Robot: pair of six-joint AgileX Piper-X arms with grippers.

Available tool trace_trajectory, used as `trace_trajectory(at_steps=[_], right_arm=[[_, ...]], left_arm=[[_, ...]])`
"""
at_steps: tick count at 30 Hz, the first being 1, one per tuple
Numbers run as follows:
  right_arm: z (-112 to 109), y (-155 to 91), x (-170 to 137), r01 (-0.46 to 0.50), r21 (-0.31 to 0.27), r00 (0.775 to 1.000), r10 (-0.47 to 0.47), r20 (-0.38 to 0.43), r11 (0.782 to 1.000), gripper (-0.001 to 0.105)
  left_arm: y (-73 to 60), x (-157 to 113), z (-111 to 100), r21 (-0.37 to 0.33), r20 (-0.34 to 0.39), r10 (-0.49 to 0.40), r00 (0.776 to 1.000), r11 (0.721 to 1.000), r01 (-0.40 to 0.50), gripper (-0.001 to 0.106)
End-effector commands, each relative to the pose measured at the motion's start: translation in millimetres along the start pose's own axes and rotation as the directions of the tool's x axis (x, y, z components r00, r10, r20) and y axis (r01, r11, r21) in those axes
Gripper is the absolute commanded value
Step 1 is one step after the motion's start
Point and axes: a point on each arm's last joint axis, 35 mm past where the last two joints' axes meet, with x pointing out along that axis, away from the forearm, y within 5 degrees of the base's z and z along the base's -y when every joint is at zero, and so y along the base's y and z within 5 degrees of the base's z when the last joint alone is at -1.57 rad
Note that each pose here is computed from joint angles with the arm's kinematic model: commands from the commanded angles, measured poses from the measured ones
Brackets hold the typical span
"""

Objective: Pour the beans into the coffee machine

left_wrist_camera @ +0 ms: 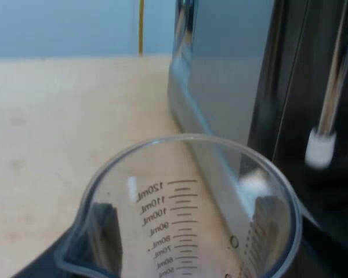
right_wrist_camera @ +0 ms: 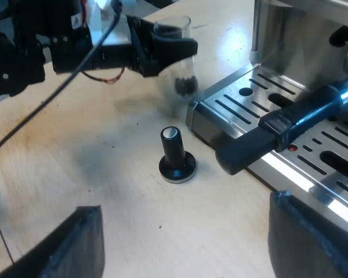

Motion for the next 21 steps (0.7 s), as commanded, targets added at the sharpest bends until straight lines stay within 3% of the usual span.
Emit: trace_trajectory(at_steps=[1,7,16,21], right_arm=[[5,0,-2,0.002,-0.024,1.0,-0.002,0.027,1.0,0.062],[5,0,-2,0.002,-0.024,1.0,-0.002,0.027,1.0,0.062],[5,0,-2,0.002,-0.024,1.0,-0.002,0.027,1.0,0.062],[8,-2,-2,0.026,-0.033,0.998,-0.025,0.05,0.999,0.062]], left_arm=[[-5.6,-3,16,-0.006,0.054,-0.004,0.999,1.0,0.004,0.04],[-11.1,-15,30,-0.013,0.027,0.039,0.999,0.999,-0.039,0.04],[-27.2,-44,66,0.0,0.072,0.034,0.997,0.999,-0.034,0.04],[-36.5,-57,89,0.053,0.0,0.053,0.999,0.997,-0.053,0.04]])
